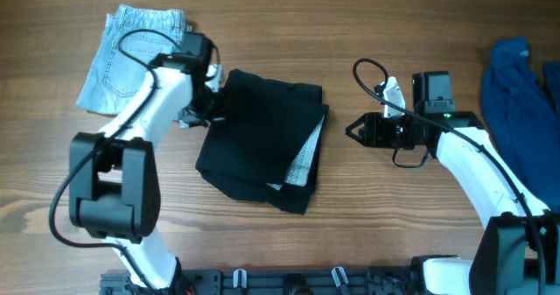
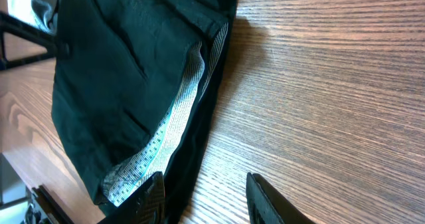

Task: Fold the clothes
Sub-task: 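Carry the folded shorts with the left gripper onto the jeans at top left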

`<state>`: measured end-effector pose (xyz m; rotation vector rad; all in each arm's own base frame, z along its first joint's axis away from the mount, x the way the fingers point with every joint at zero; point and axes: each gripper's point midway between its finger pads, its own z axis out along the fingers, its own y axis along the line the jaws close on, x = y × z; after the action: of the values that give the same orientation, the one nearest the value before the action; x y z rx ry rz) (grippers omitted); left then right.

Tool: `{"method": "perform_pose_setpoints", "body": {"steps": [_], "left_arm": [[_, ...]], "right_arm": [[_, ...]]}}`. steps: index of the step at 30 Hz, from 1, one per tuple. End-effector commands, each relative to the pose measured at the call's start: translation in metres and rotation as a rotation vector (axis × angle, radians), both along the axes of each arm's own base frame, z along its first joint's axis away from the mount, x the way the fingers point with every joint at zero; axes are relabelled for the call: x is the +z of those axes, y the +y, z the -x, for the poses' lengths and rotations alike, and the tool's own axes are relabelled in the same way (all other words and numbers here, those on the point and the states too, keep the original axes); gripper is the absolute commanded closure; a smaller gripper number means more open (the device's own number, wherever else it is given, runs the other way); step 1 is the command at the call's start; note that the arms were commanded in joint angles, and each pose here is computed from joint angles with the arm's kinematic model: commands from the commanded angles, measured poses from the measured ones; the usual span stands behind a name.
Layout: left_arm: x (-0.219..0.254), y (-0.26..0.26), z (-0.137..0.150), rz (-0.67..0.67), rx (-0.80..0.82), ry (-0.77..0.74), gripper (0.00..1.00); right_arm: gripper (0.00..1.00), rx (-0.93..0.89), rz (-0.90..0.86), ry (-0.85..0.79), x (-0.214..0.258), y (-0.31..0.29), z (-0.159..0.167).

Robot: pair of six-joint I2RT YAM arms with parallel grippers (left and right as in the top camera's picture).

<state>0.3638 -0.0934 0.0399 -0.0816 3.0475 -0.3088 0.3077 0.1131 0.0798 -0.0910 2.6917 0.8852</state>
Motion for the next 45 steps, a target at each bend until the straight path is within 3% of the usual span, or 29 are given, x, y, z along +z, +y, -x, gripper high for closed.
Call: {"method": "perform_pose_setpoints", "body": {"steps": [1,4,10,12,14,15,17,19,24,28,33,37,43,44,45], "left_arm": [[0.007,0.004,-0.006,0.109,-0.08,-0.032,0.0],[0.005,-0.012,0.002,0.245,-0.179,-0.013,0.0],[-0.036,-0.011,0.023,0.252,-0.233,0.102,0.0],[-0.041,-0.017,0.028,0.298,-0.264,0.121,0.07],[-0.035,-0.03,0.032,0.389,-0.297,0.116,0.26],[-0.032,-0.034,0.032,0.419,-0.306,0.11,0.41],[-0.025,-0.044,0.033,0.487,-0.306,0.105,0.81],[-0.016,-0.053,0.034,0.557,-0.324,0.09,0.94],[0.049,-0.074,0.016,0.762,-0.34,-0.052,0.96],[0.121,-0.059,-0.014,0.729,-0.38,-0.288,0.96],[0.19,0.005,-0.045,0.628,-0.321,-0.57,0.96],[0.181,0.079,-0.067,0.526,-0.177,-0.643,0.96],[0.126,0.182,-0.098,0.44,-0.015,-0.699,0.96],[0.113,0.192,-0.101,0.437,0.006,-0.693,0.91],[0.097,0.205,-0.103,0.435,0.032,-0.682,0.8]], "right_arm": [[0.6,0.031,-0.019,-0.034,0.008,0.005,0.001],[0.6,0.031,-0.019,-0.038,0.009,0.004,0.0],[0.6,0.03,-0.019,-0.035,0.008,0.004,0.0],[0.6,0.03,-0.019,-0.036,0.009,0.005,0.0],[0.6,0.03,-0.019,-0.039,0.009,0.004,-0.001],[0.6,0.03,-0.019,-0.039,0.009,0.004,-0.001],[0.61,0.03,-0.02,-0.039,0.009,0.004,-0.001],[0.61,0.028,-0.02,-0.034,0.008,0.004,0.0],[0.61,0.024,-0.021,-0.037,0.009,0.004,-0.001],[0.61,0.022,-0.022,-0.034,0.009,0.004,-0.001],[0.61,0.022,-0.022,-0.034,0.009,0.004,-0.001],[0.61,0.003,-0.021,-0.021,0.008,0.003,-0.001],[0.61,-0.023,-0.022,0.013,0.006,0.002,0.002],[0.62,-0.023,-0.022,0.015,0.006,0.002,0.002],[0.62,-0.024,-0.022,0.021,0.006,0.002,0.003]]}}
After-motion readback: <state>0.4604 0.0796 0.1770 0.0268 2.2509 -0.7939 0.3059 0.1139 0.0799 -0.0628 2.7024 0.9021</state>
